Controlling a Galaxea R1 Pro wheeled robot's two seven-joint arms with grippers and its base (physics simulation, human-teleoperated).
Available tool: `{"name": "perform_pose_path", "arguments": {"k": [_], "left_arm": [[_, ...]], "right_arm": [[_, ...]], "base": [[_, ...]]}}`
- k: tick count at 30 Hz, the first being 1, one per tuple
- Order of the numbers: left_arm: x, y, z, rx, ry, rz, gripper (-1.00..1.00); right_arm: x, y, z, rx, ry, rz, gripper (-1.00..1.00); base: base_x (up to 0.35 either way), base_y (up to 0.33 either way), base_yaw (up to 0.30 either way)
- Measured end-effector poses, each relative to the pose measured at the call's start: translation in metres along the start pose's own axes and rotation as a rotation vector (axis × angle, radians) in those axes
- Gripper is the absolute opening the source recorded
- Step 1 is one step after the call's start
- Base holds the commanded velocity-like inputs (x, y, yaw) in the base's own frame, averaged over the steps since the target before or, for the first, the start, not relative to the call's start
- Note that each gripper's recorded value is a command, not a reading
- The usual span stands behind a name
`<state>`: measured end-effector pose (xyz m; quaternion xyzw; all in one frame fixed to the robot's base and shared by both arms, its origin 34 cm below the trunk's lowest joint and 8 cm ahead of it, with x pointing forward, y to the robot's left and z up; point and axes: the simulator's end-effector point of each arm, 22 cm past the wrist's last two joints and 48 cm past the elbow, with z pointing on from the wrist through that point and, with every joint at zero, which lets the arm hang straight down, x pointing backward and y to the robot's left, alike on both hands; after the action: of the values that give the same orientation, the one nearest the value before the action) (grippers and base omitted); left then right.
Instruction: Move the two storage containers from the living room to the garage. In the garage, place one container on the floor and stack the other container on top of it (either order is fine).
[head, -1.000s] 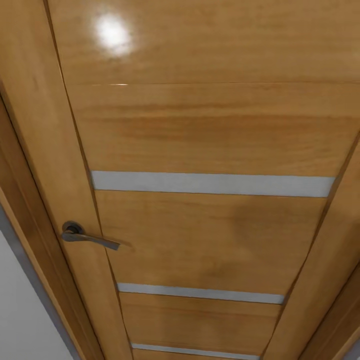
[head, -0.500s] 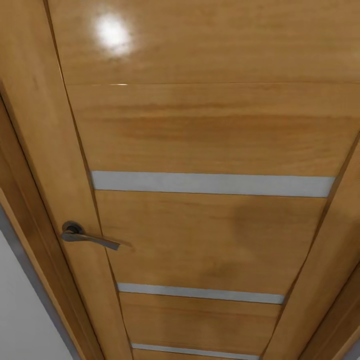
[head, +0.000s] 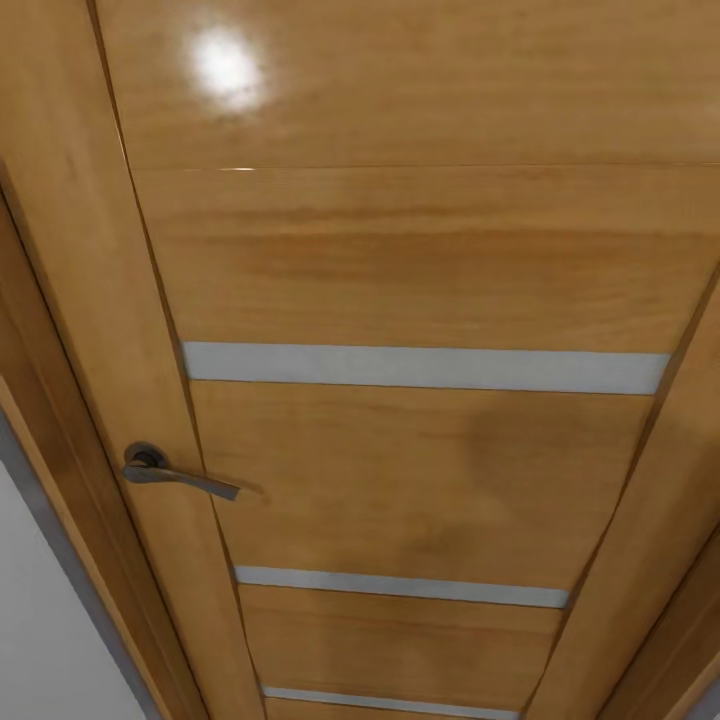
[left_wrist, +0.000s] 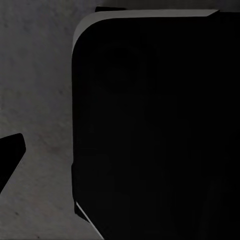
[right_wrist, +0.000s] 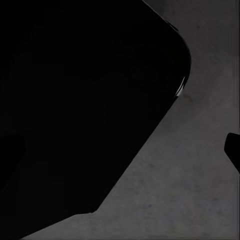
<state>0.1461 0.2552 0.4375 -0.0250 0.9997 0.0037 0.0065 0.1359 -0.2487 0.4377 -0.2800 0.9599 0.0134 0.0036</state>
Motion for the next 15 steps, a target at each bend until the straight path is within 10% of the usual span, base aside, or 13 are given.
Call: {"name": "perform_pose_path", "arguments": {"k": [15], "left_arm": [[0.0003, -0.0006, 0.0000, 0.001, 0.001, 0.000, 1.00]], "right_arm": [[0.0009, -0.0033, -0.0001, 0.004, -0.003, -0.003, 1.00]], "base": [[-0.063, 0.000, 0.000]]}}
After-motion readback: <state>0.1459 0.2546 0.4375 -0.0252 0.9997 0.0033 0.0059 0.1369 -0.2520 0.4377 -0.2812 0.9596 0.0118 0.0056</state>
